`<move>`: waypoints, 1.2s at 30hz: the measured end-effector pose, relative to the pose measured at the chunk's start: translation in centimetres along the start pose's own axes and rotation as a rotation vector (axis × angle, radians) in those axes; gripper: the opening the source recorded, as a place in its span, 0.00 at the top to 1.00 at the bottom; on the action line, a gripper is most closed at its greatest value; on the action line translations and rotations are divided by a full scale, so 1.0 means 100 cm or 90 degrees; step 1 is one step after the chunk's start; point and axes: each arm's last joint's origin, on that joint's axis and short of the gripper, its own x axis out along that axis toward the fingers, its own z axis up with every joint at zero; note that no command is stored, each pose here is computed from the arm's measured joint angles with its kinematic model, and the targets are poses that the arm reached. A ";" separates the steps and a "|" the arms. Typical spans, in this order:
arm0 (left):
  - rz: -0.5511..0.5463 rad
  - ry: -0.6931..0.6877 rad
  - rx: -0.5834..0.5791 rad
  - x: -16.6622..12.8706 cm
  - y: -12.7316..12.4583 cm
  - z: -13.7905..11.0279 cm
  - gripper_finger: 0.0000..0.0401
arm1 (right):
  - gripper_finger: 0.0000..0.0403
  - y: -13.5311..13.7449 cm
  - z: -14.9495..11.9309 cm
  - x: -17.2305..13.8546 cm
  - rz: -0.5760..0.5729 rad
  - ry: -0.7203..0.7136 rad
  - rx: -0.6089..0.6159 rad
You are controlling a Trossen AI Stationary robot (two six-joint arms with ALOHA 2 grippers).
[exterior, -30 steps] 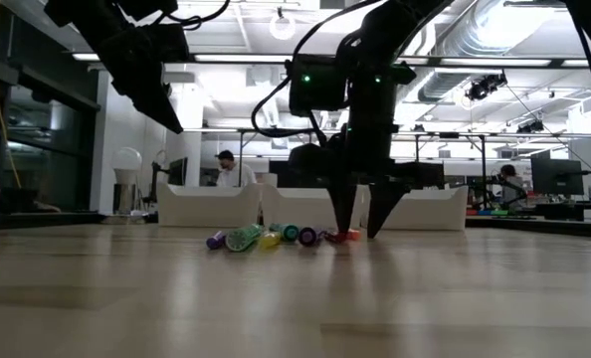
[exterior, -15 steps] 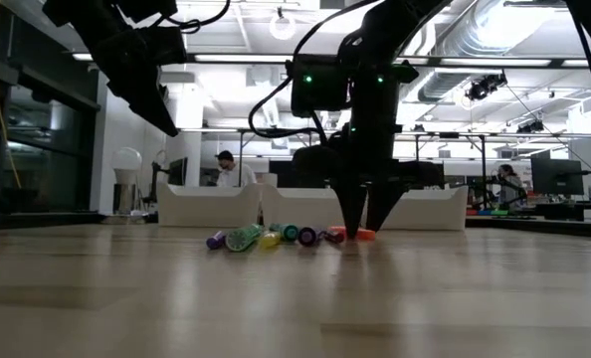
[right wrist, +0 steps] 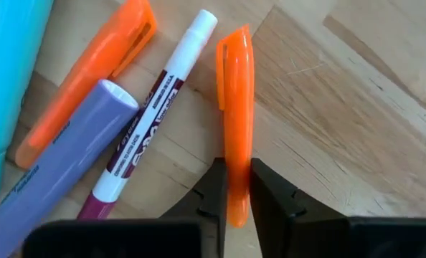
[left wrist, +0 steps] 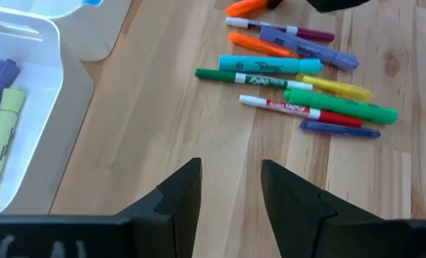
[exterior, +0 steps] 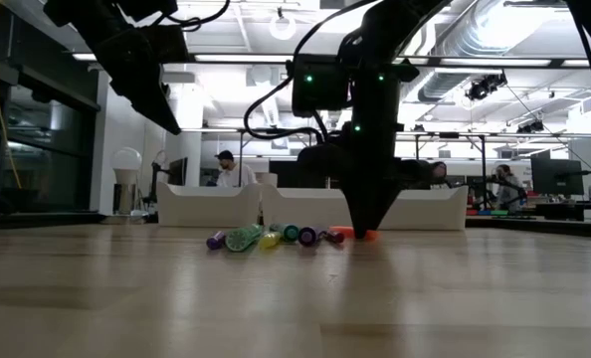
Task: Pick & Place Markers
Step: Put the right orange pen into the middle white bin
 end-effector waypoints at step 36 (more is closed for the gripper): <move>-0.005 -0.125 -0.093 -0.002 0.000 0.019 0.64 | 0.94 -0.051 0.023 -0.065 0.042 0.000 -0.131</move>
